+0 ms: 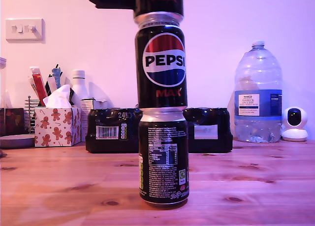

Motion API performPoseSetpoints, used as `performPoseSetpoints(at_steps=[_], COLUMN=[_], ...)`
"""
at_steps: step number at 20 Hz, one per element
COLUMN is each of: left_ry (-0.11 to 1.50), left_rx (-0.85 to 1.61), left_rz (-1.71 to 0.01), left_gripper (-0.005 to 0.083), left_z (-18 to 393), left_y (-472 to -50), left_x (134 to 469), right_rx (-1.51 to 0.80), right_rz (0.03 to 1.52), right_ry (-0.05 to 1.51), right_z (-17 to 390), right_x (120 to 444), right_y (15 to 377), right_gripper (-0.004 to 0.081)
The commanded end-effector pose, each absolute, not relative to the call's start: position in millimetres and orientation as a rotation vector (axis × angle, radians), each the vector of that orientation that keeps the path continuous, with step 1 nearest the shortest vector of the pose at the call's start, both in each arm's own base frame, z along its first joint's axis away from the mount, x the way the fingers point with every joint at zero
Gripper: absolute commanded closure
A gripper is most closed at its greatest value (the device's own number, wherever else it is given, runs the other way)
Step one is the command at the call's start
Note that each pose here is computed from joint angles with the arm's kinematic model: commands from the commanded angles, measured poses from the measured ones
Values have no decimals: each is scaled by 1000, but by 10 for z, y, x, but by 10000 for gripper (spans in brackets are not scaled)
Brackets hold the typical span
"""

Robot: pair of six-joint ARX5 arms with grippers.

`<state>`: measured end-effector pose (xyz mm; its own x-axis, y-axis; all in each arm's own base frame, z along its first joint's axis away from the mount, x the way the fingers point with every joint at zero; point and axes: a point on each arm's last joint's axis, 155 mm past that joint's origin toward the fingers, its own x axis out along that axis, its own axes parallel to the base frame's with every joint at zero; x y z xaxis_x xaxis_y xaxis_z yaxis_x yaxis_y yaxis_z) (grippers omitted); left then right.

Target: Stack up the Pepsi cans on top of each other

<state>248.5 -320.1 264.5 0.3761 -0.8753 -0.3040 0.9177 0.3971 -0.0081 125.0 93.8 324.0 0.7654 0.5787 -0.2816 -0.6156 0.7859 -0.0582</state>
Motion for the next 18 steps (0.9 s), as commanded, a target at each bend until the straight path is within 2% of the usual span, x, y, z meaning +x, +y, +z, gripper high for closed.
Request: performPoseSetpoints(at_steps=[1, 18], left_ry=[252, 260], left_rx=[162, 140], left_rz=[-1157, -1154], left_gripper=[384, 384], left_z=[2701, 2676], left_y=[-3191, -3239], left_x=[2454, 2502], right_rx=[-150, -144], right_rz=[661, 684], right_ry=[266, 260], right_z=[3198, 3215], right_x=[1270, 1248], right_y=[978, 1014], right_gripper=[780, 780])
